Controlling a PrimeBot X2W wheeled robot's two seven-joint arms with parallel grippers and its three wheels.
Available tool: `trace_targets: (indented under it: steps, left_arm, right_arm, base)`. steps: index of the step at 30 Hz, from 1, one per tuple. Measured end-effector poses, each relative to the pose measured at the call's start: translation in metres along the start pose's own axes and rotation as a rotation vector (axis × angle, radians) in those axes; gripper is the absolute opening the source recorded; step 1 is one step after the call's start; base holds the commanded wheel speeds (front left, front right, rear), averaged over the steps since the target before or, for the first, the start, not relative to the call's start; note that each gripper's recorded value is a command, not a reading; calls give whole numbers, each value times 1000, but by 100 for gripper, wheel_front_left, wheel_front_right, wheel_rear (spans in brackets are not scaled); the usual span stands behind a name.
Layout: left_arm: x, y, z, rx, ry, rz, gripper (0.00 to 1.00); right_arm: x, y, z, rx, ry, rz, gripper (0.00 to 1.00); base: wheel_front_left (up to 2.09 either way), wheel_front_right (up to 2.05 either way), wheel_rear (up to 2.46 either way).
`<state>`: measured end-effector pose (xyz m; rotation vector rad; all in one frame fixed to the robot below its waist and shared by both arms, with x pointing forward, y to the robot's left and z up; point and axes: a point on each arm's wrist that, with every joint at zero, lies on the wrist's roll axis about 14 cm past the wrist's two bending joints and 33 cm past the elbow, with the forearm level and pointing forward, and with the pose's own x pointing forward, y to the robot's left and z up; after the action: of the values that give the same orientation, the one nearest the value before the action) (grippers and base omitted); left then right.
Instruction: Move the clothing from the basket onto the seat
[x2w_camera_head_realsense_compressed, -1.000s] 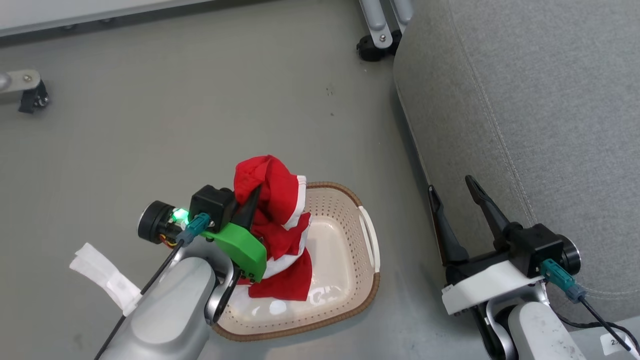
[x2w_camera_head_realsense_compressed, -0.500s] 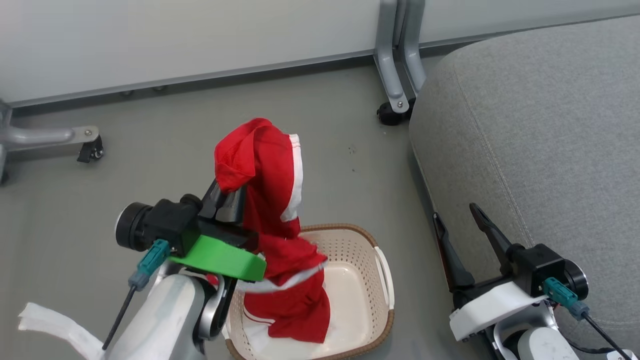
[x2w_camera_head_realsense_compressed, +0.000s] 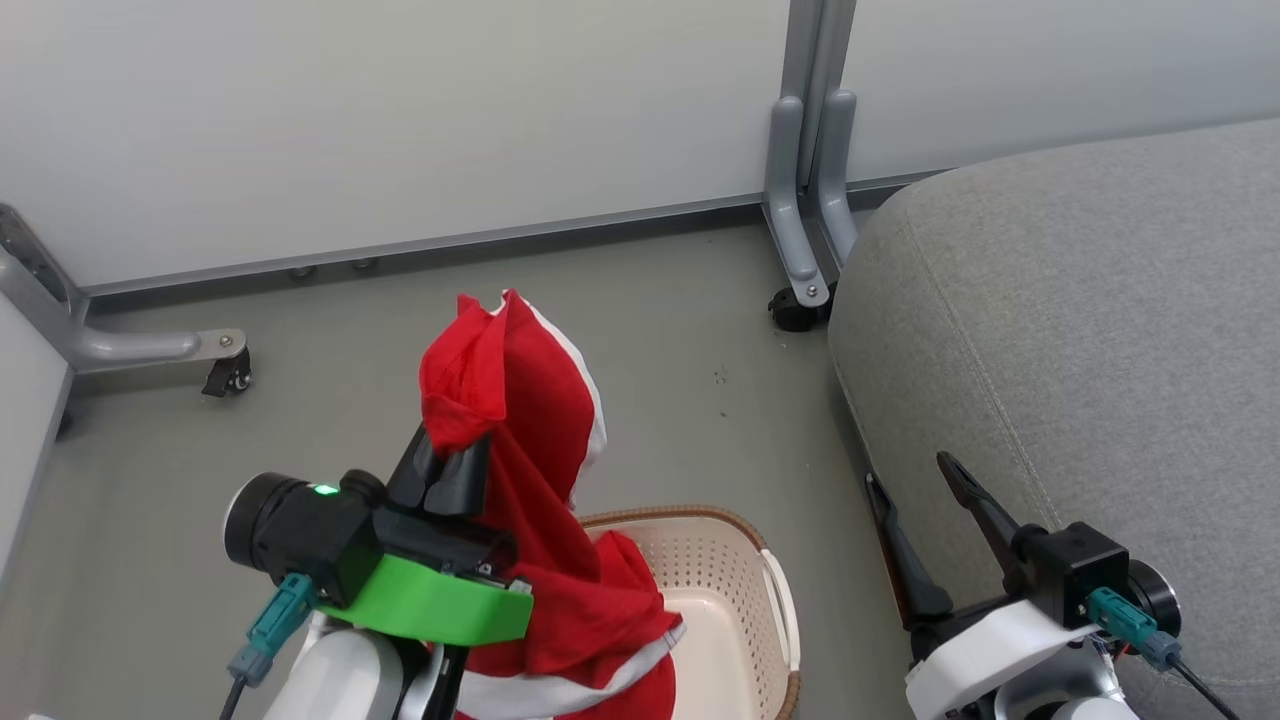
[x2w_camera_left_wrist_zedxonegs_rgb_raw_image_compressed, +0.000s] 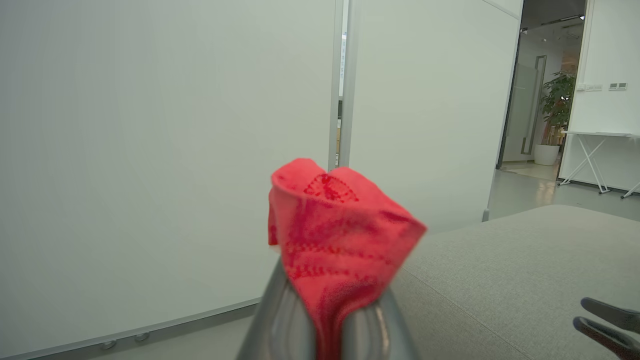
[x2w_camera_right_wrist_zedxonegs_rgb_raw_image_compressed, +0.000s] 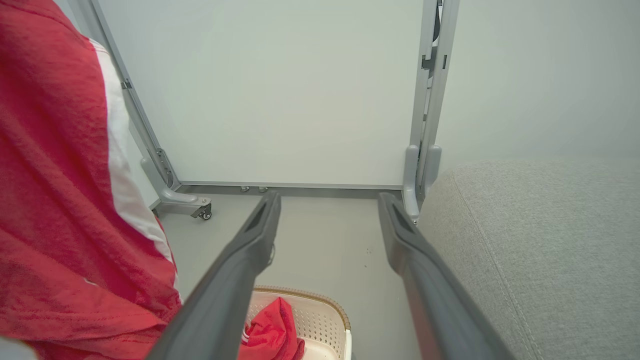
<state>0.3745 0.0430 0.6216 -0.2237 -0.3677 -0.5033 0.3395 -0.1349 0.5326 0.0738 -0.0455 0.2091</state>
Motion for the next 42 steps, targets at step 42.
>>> trace_targets:
  steps: [42]
  left_arm:
    - [-18, -7, 2, -20, 5, 18, 0]
  right_arm:
    - [8, 117, 5, 107, 14, 366, 100]
  base:
    - [0, 0, 0]
